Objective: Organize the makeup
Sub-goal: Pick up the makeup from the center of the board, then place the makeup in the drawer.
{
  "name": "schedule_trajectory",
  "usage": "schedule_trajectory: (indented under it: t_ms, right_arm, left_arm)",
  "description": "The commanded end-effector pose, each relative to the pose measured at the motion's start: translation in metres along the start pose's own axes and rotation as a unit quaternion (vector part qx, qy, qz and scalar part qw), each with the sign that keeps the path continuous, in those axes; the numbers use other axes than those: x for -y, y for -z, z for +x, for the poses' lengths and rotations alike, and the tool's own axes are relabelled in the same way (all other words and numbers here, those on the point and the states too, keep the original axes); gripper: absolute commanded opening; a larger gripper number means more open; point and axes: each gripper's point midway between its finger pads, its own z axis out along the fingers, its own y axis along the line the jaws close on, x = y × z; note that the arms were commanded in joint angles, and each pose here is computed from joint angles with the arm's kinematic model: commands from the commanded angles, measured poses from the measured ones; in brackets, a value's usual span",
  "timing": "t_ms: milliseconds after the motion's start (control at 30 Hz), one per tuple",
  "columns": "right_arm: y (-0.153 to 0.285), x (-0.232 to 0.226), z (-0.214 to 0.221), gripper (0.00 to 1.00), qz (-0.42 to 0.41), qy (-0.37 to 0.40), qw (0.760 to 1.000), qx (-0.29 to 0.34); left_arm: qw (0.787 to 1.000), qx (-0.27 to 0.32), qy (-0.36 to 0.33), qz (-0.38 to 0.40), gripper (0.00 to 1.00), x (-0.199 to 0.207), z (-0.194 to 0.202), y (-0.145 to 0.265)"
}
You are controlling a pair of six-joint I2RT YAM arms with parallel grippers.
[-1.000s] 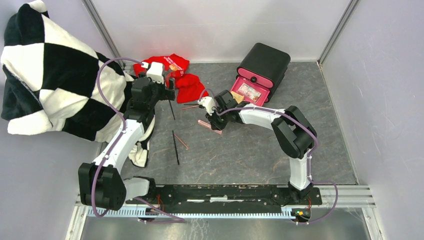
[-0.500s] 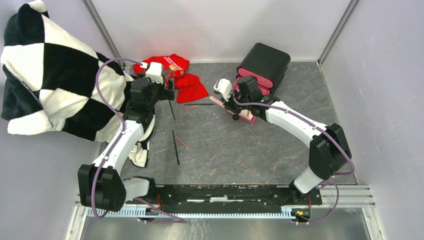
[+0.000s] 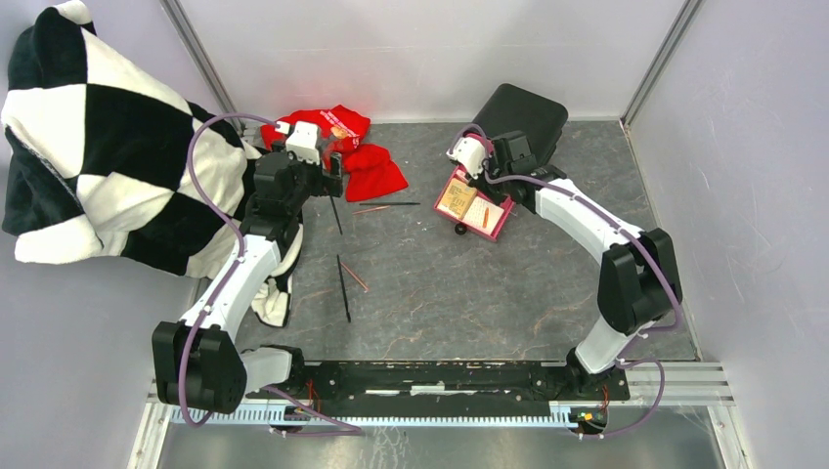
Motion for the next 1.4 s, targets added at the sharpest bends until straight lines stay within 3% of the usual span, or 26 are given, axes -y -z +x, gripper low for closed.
schedule_trajectory:
  t_ms: [0,467,800,1367]
  right_arm:
    - [-0.004,0.018,0.0,0.06,0.016,0.023,0.999,-0.018]
    - [-0.015,0.024,0.008,0.07,0.001,0.037,0.999,-0.03]
    - [-0.021,0.026,0.004,0.09,-0.021,0.042,0.999,-0.021]
    - [-0.033,0.027,0.01,0.13,-0.049,0.04,0.997,-0.033]
  left_arm:
    - [0.999,0.025,-0.011,0.033,1.0,0.009,-0.011,-0.001]
    - [0.985,-0.032,-0.082,0.15,1.0,0.043,0.025,-0.008]
    - [0.964,-0.065,-0.106,0.233,1.0,0.066,0.039,0.011]
    - [0.953,-0.096,-0.107,0.267,1.0,0.075,0.058,0.011]
